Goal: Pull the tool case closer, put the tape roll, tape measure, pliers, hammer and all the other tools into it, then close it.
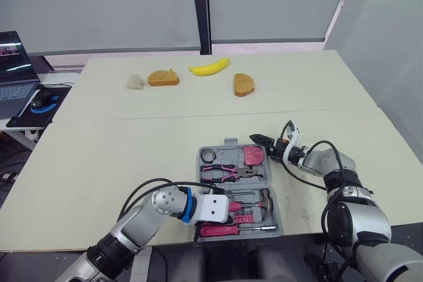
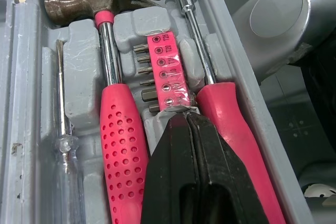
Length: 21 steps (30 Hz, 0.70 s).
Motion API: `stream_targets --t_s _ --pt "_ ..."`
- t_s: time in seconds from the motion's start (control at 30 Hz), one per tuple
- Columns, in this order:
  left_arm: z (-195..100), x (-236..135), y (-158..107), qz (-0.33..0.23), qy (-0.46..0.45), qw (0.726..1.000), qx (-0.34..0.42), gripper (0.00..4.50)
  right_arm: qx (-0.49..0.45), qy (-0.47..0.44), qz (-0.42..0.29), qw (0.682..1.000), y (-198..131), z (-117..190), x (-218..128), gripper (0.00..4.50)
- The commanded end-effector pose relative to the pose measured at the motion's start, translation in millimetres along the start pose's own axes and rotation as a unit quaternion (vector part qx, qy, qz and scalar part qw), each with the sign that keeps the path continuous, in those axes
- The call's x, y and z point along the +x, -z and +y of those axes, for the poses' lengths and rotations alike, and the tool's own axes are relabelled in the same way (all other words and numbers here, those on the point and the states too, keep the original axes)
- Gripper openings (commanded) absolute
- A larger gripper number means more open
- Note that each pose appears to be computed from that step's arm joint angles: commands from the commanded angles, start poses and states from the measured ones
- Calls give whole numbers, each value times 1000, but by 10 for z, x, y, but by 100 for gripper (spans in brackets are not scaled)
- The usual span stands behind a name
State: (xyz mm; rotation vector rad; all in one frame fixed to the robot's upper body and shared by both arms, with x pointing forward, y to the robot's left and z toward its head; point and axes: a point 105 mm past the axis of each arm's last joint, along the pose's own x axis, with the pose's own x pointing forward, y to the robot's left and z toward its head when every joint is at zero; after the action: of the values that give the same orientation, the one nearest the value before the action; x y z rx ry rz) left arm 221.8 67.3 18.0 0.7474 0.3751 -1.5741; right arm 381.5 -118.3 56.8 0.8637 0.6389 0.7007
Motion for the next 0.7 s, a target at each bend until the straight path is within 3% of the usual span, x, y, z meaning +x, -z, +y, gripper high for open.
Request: stream_targets --t_s 0.03,0.5,0.7 --pt "-65 35 202 39 14 999 -24 0 -14 -79 -10 997 -125 349 -12 443" --pt "116 -33 96 23 -25 999 9 0 -81 -120 23 989 -132 712 -306 443" --pt "219 -158 -255 -54 -53 997 5 0 -89 -142 44 985 -73 884 -395 443"
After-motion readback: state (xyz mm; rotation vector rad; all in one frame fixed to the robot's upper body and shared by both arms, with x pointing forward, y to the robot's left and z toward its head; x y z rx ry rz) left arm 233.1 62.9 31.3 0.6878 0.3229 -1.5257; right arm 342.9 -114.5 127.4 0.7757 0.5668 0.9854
